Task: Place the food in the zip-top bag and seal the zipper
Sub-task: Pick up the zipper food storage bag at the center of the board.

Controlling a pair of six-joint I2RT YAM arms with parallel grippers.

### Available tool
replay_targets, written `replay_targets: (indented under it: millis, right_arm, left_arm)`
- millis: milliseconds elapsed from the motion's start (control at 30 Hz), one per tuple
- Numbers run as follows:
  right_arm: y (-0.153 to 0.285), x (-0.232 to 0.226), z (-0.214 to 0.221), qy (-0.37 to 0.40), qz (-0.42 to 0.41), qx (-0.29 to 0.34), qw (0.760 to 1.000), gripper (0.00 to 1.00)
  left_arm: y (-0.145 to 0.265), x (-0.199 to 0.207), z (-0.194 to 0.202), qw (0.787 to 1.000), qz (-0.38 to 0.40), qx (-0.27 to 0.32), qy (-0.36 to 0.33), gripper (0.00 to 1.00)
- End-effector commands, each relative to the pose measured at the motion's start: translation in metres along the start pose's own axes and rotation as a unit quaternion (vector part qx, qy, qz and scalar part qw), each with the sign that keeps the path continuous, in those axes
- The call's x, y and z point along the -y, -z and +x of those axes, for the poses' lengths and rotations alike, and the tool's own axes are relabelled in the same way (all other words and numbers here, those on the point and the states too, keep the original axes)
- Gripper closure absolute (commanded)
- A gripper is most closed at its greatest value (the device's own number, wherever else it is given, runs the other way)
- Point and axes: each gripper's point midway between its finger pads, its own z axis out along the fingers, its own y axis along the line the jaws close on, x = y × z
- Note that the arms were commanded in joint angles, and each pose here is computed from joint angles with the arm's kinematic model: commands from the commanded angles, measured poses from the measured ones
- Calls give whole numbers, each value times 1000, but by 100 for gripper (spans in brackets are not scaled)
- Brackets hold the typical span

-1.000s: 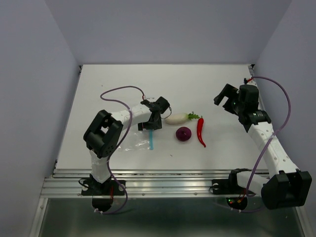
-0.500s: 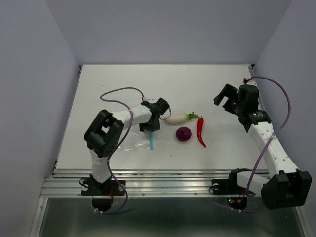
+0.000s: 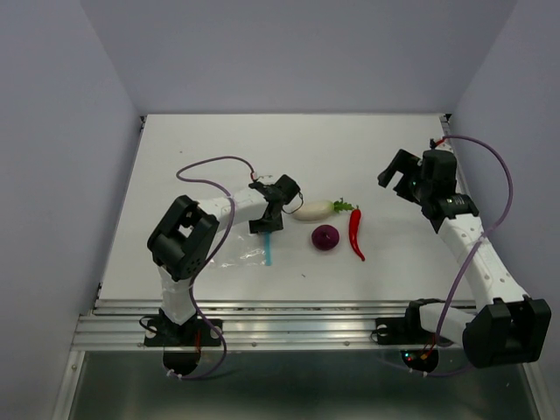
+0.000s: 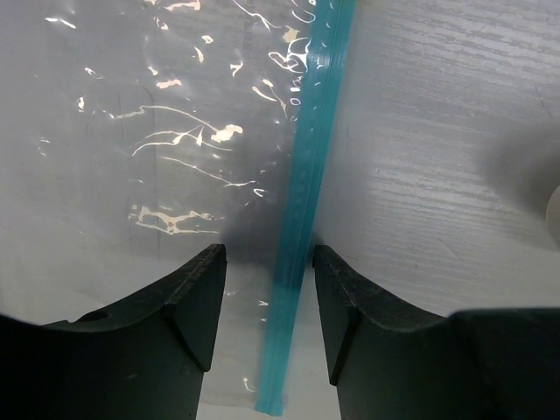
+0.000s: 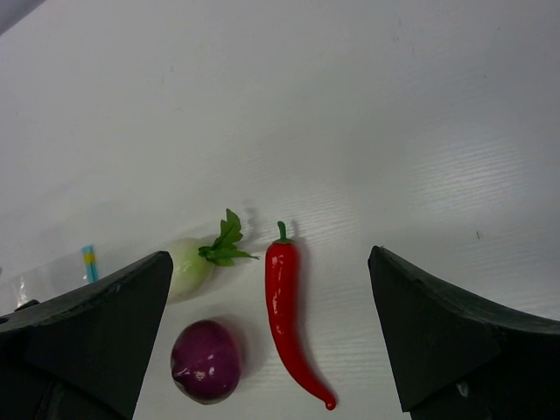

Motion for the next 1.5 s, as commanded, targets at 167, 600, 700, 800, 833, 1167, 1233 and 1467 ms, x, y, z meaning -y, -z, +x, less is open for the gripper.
replay_targets:
  millis: [167,600,700,800,833,1167,1233,1467]
  right_arm:
    - [-1,-4,-6,9,-8,7,1000,0]
    - [-3,-3,-5,9,-6,3,1000,0]
    - [-3,-2,-5,10,-4,3,1000,0]
    - [-3,-3,-5,9,-4,4,1000,0]
    - [-3,-3,-5,10,-4,4,1000,0]
    - [13,-54,6,38,-156,-37,986,0]
    - [20,-74,14,48,-222,-53,973,0]
    - [47,-144,54,96,-362,-114,920,0]
  left_arm:
    - [-5,-11,11,1000,-16,1,1,50]
    - [-9,-15,12,1000,-27,4,2,100]
    - [-8,-17,8,999,-32,12,4,100]
    - [-2,-20,2,999,-36,29,13,100]
    - [4,-20,-3,999,-30,39,18,100]
    - [87,8,-46,983,104,146,24,100]
    - [114,16,-56,973,158,169,30,100]
    - [182,25,-70,934,286,212,44,100]
